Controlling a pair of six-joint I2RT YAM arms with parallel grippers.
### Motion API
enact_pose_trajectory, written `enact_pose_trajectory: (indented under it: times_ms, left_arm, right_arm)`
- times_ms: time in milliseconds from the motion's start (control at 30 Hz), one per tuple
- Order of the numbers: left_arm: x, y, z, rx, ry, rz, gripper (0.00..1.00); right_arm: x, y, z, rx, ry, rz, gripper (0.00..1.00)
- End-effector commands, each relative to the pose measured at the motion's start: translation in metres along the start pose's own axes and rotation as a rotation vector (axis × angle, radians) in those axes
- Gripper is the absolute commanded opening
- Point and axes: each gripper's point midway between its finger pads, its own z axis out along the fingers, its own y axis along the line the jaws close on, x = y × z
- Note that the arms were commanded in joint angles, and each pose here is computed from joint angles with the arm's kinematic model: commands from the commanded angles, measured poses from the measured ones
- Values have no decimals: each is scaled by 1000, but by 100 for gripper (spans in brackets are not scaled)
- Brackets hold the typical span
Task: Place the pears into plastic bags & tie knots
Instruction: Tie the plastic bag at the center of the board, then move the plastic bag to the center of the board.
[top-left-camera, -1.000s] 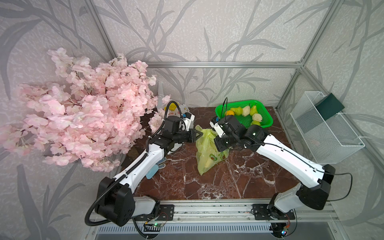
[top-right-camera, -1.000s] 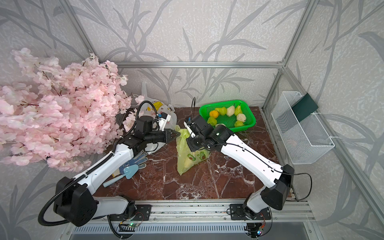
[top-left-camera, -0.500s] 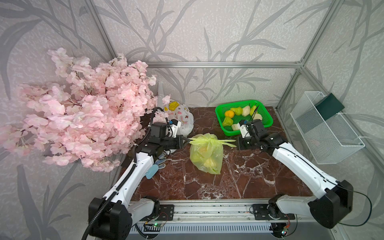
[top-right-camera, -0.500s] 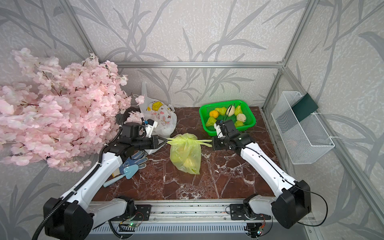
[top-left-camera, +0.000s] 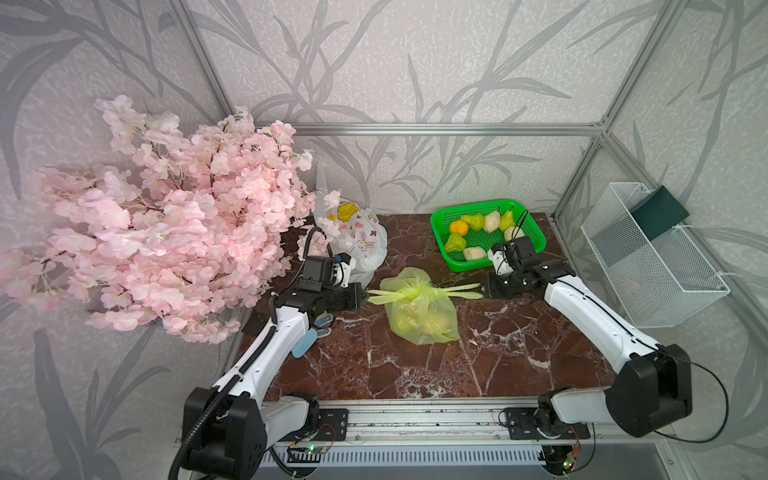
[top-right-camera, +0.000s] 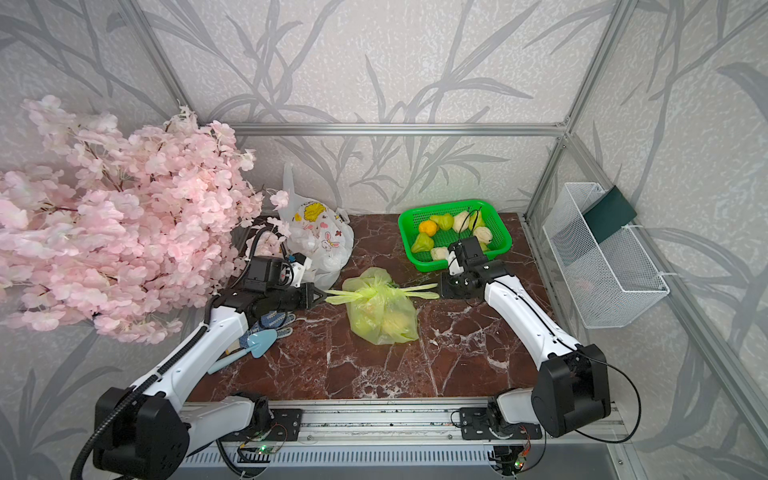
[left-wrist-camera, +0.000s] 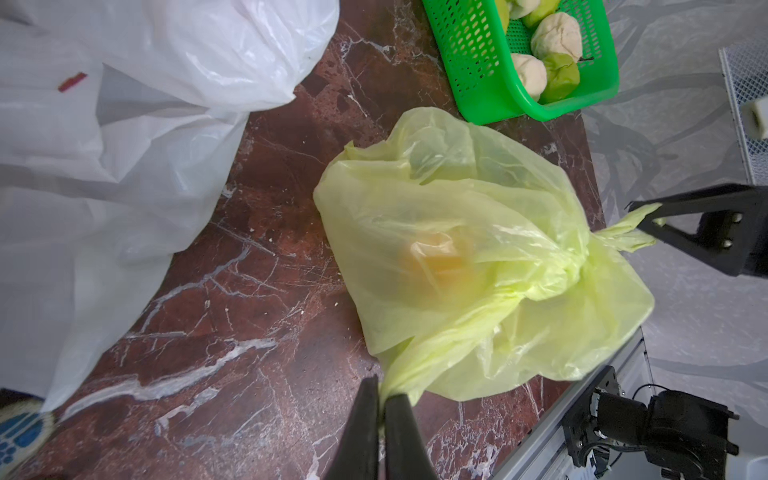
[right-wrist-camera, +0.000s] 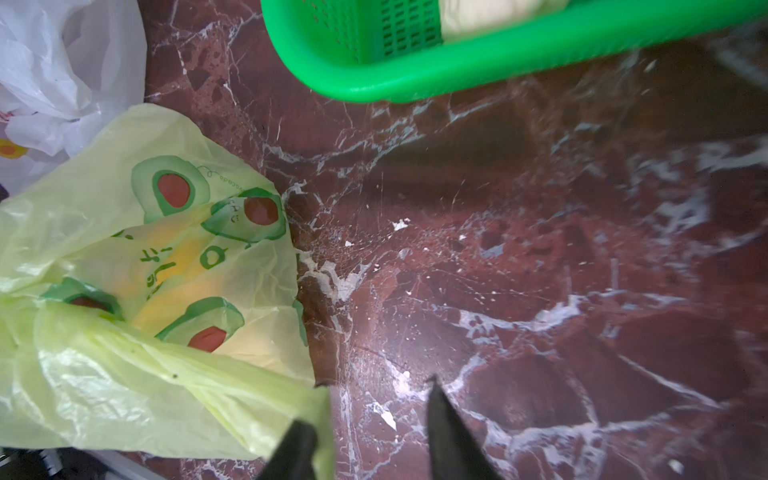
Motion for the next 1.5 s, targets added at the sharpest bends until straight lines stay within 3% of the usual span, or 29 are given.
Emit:
enact_pose_trajectory:
  times_ms: [0, 100, 200, 300, 433, 500, 533, 600, 767, 833, 900, 1033, 1133, 1267, 1400, 1467]
  left_arm:
    - [-18, -31, -30, 74, -67, 71, 42]
    - [-20, -34, -49, 17, -65, 129, 53]
    - [-29, -36, -57, -12, -83, 167, 56]
    - [-42, -36, -63, -39, -151, 217, 57]
    - [-61, -51, -81, -13, -318, 322, 64]
    - [-69, -48, -90, -31, -438, 322, 87]
    - [-72, -43, -92, -51, -474, 289, 91]
    - [-73, -40, -93, -69, -486, 284, 96]
    - [-68, -38, -90, -61, -467, 260, 99]
    - [-65, -43, -89, -29, -458, 267, 99]
    - [-61, -53, -87, 25, -437, 282, 99]
    - [-63, -67, -87, 109, -428, 263, 99]
    - [-66, -56, -77, 60, -385, 228, 95]
    - [-56, -22, -52, -79, -254, 184, 84]
    - [-42, 0, -30, -131, -165, 95, 79]
    - [-35, 21, -20, -205, -122, 31, 77]
  right_arm:
    - [-2, -5, -38, 205, -9, -155, 64]
    - [1, 42, -40, 195, -21, -358, 78]
    - [10, 109, -22, 74, -41, -538, 86]
    - [15, 150, 3, 6, -14, -645, 90]
    - [20, 164, 40, 2, 88, -690, 91]
    - [21, 159, 60, 47, 125, -711, 91]
    - [22, 155, 67, 73, 141, -715, 91]
    - [23, 146, 76, 131, 169, -711, 82]
    - [31, 121, 75, 204, 190, -676, 29]
    - [33, 107, 64, 197, 191, -618, 16]
    - [33, 85, 43, 184, 177, -527, 9]
    - [35, 28, 8, 173, 149, -321, 4]
    - [37, -27, -12, 223, 116, -165, 2]
    - [30, -116, -45, 402, 28, 78, 0]
    - [19, -173, -80, 647, -74, 187, 0]
    - [15, -182, -80, 694, -100, 222, 13]
